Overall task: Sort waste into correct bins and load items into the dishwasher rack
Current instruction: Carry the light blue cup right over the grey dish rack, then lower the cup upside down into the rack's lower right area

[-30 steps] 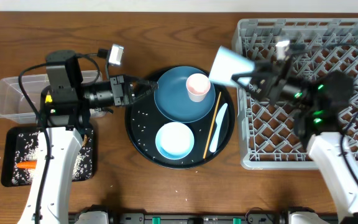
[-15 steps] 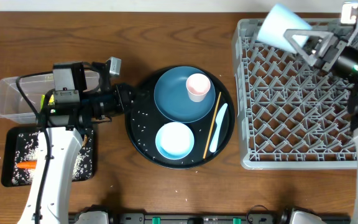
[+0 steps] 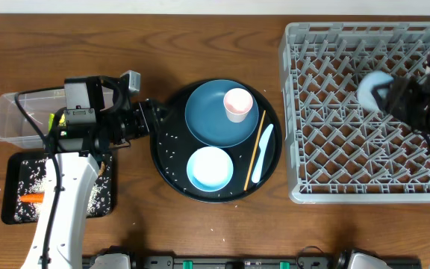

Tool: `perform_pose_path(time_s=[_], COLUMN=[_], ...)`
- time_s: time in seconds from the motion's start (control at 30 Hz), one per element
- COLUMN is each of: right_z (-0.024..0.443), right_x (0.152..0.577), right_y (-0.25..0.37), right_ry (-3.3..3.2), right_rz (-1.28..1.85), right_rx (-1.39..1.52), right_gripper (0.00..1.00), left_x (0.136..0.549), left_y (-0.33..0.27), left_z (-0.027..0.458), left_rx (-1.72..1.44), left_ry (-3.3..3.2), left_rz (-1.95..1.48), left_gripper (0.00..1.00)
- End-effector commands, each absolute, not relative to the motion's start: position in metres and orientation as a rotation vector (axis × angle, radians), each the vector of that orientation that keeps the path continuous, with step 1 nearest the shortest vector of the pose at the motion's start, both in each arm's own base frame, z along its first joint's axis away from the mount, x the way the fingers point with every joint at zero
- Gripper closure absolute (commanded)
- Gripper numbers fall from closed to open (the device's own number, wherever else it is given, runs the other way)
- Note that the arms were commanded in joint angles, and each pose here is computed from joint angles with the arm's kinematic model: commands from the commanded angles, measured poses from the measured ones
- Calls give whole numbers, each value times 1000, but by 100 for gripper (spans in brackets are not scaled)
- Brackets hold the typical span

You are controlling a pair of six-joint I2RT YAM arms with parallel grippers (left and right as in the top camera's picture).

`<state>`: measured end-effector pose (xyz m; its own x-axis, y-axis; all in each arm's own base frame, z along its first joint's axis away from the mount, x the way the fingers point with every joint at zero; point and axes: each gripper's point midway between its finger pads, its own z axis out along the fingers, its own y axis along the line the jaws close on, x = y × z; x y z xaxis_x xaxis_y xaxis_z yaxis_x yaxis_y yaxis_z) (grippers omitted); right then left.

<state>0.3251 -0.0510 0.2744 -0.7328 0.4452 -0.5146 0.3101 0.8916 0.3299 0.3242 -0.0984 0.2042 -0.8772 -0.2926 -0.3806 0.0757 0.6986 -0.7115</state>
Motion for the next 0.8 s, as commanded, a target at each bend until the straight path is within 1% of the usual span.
perform_pose_path(time_s=[0.0,0.03,0.07,0.2,0.5,0.6,0.77], right_z=[270,264,259,238,188,177,170], right_x=[306,300,295,285,286,285,284], right_y=[-92,-95,-98,-113,-147,-160,-178], right_ry=[2502,2537,2571,2674,2807,2815,2773], right_rz=[-40,-78,-104,-165,-73,-28,47], right_rx=[579,588,584,632,803,860,925], right_gripper=[99,99,99,99,99,99,99], left_x=[325,325,325,325,325,325,325], left_y=[-96,-96,-96,-96,-96,-96,-96], left_z=[209,209,209,209,209,209,209], left_rx=[-158,-158,-158,-158,-158,-158,-158], left_ry=[2421,2421,2421,2420,2420,2420,2421], left_rz=[-1028,-1029,-1029,-1029,-1029,-1029,-1029], left_gripper=[21,16,2,2,2,2,2])
